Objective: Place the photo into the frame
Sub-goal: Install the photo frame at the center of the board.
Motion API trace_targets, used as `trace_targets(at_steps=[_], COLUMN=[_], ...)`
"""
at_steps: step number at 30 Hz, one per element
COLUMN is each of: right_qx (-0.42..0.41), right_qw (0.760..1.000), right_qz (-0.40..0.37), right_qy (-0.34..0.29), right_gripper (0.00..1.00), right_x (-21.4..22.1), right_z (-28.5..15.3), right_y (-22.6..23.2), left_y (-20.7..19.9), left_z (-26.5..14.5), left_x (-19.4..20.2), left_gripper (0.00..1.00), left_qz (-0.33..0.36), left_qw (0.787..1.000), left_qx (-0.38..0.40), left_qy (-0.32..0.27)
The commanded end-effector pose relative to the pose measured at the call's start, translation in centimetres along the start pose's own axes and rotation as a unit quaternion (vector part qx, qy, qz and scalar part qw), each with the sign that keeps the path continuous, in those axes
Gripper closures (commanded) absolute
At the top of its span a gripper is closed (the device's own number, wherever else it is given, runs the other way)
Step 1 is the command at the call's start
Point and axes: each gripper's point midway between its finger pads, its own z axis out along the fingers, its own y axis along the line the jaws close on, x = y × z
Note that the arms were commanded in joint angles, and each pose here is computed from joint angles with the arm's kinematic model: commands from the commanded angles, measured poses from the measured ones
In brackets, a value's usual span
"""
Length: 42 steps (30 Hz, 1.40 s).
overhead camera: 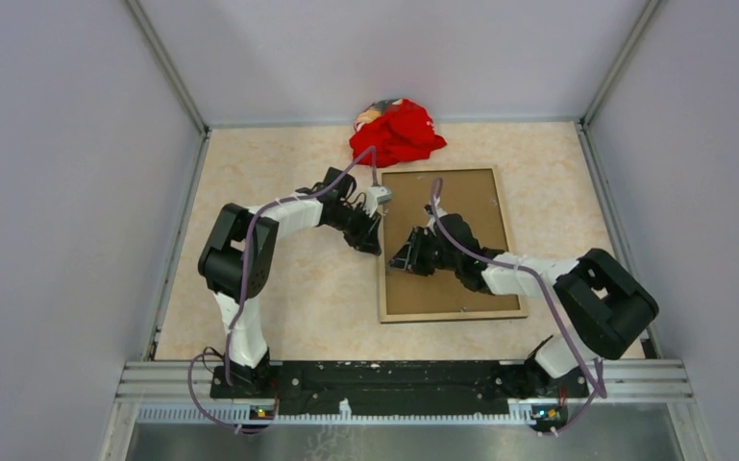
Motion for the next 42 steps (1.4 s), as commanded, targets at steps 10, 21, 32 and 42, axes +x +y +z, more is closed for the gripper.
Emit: trace_targets(at_steps=[10,21,32,42], right_qx=[0.023,0.029,0.012,0.008], right_qw=[0.998,0.998,0.999,0.998], right_qz=[-0.056,-0.048,-0.031,-0.031], right_qy=[0.007,0.019,0.035,0.047], right_gripper=[0.75,0.75,0.76,0.77], right_x=[-1.2,-0.4,0.5,0.9], right_z=[2.9,4.0,4.2,3.8], right_y=[-1.5,-2.8,-2.7,-2.3], left_y=[0.4,0.2,0.4,0.5], left_z=[-0.3,-0.3,-0.3,-0.3], left_x=[-1.7,-1.7,-1.5,-1.8], left_gripper=[0.71,0.72,0.72,0.73], left_qz=[0.018,0.02,0.018,0.018], left_qw=[1.0,1.0,1.0,1.0], left_qx=[-0.003,-0.002,-0.005,-0.006], left_qy=[-0.019,-0.019,-0.017,-0.02])
